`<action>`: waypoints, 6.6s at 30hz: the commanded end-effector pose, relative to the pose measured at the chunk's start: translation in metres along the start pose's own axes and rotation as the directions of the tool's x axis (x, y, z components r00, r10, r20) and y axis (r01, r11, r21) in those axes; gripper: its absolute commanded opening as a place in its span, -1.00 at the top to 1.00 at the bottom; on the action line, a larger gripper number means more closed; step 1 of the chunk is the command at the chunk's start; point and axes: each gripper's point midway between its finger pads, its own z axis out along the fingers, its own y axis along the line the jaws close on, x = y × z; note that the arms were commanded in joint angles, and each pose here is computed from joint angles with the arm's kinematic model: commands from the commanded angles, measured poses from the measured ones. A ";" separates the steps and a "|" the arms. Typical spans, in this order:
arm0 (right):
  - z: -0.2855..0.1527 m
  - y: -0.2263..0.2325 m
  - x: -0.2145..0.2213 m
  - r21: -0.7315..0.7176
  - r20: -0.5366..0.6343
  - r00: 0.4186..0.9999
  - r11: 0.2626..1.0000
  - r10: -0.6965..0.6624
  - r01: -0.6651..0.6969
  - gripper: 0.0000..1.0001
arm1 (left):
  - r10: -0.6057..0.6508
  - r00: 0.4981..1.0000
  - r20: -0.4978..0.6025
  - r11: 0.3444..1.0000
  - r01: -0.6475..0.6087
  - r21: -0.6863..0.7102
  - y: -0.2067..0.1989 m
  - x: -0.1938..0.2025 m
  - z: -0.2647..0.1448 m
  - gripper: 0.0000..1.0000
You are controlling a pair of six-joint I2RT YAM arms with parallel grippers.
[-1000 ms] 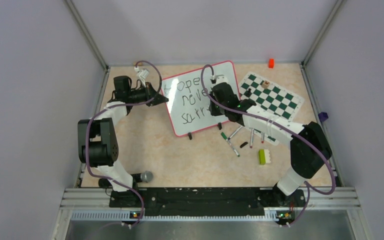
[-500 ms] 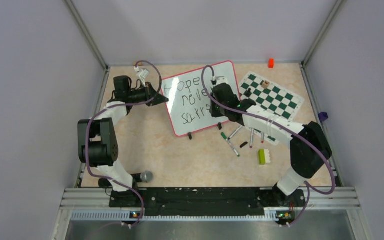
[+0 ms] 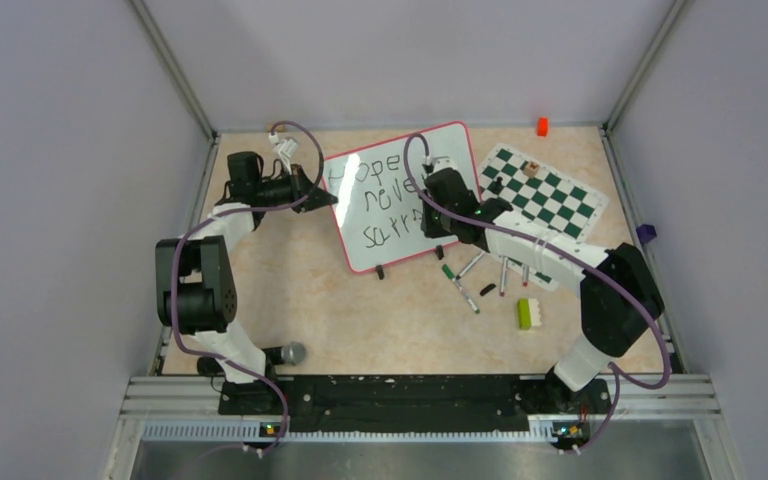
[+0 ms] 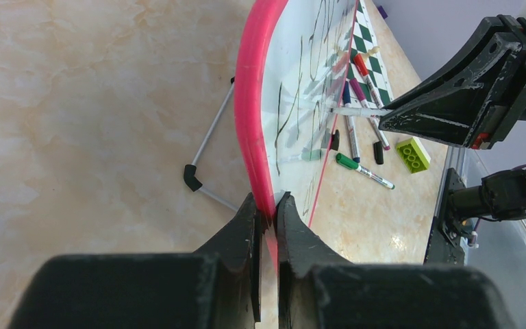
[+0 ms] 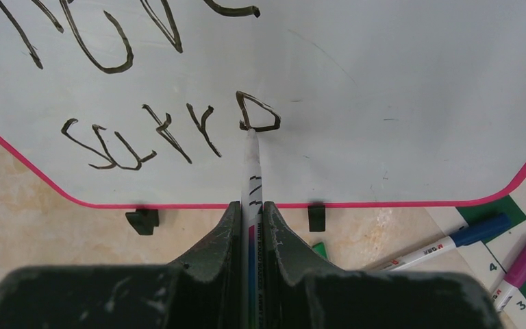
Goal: Write a sentence on the whiteboard
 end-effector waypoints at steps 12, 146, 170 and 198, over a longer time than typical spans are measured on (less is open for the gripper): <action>0.003 -0.023 0.008 0.103 -0.019 0.999 0.994 0.050 -0.048 1.00 | 0.082 0.995 -0.050 0.982 -0.089 -0.168 0.038 0.020 0.007 1.00; -0.003 -0.023 -0.016 0.098 0.046 0.971 0.968 -0.235 0.230 1.00 | 0.098 0.993 -0.068 0.982 -0.108 -0.153 0.036 0.022 0.008 1.00; -0.001 -0.037 -0.036 0.184 0.057 0.970 0.957 -0.237 0.223 1.00 | 0.100 0.993 -0.068 0.982 -0.109 -0.153 0.035 0.021 0.009 1.00; -0.007 -0.047 -0.001 0.158 -0.015 0.972 0.959 -0.235 0.235 1.00 | 0.098 0.993 -0.068 0.982 -0.108 -0.153 0.035 0.022 0.008 1.00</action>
